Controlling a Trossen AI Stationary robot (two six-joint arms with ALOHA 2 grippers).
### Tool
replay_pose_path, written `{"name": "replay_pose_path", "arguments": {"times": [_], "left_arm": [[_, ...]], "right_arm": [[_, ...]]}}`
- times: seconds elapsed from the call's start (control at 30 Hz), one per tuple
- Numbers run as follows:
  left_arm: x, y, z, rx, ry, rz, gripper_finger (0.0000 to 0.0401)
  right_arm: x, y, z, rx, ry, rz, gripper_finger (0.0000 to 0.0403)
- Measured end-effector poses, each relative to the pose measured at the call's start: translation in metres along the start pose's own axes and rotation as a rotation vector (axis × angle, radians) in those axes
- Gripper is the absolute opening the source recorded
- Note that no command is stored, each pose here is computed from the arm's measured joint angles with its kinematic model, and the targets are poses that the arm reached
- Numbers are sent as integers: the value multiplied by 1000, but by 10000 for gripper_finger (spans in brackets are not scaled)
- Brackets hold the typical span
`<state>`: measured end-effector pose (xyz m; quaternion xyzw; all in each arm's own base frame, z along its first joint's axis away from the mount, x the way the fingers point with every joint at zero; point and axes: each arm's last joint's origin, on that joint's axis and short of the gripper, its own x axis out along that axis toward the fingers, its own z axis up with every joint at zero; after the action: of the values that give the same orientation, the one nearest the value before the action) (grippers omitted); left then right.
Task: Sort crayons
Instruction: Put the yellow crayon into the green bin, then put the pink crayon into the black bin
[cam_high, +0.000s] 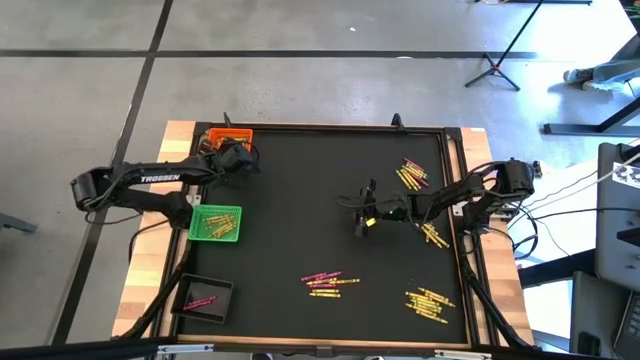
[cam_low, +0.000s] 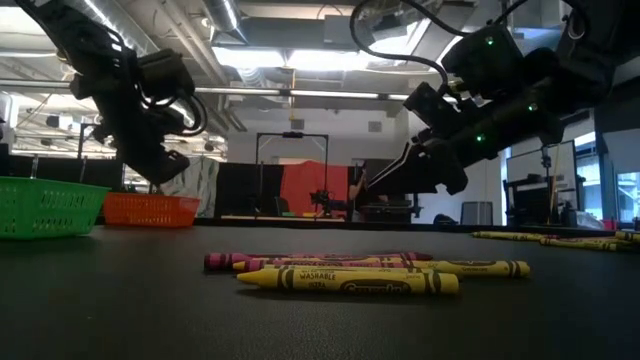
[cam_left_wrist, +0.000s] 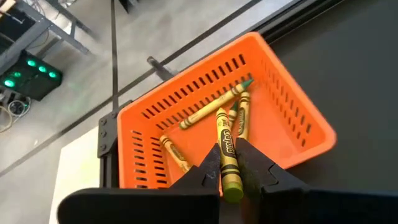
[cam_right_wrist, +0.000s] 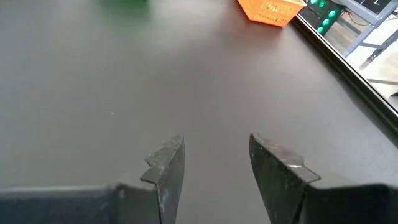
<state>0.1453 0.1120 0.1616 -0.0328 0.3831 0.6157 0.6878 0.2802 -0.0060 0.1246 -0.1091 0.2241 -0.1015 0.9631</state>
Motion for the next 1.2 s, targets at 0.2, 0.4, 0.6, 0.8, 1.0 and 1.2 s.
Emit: {"name": "replay_pose_path", "arguments": {"times": [0.2,0.4,0.6,0.8,1.0,1.2], "left_arm": [[0,0,0,-1,-4,10,10],[6,7,2,-25,11,55,11],[16,16,2,-30,68,18,48],[13,15,3,29,67,-91,96],[-11,6,12,25,-51,-379,98],[-45,-23,16,155,-177,-935,97]], "right_arm": [[0,0,0,3,1,0,179],[0,0,0,6,0,0,179],[0,0,0,6,-1,0,179],[0,0,1,7,-5,1,179],[0,3,2,20,-30,95,179],[0,13,12,108,-78,396,179]]}}
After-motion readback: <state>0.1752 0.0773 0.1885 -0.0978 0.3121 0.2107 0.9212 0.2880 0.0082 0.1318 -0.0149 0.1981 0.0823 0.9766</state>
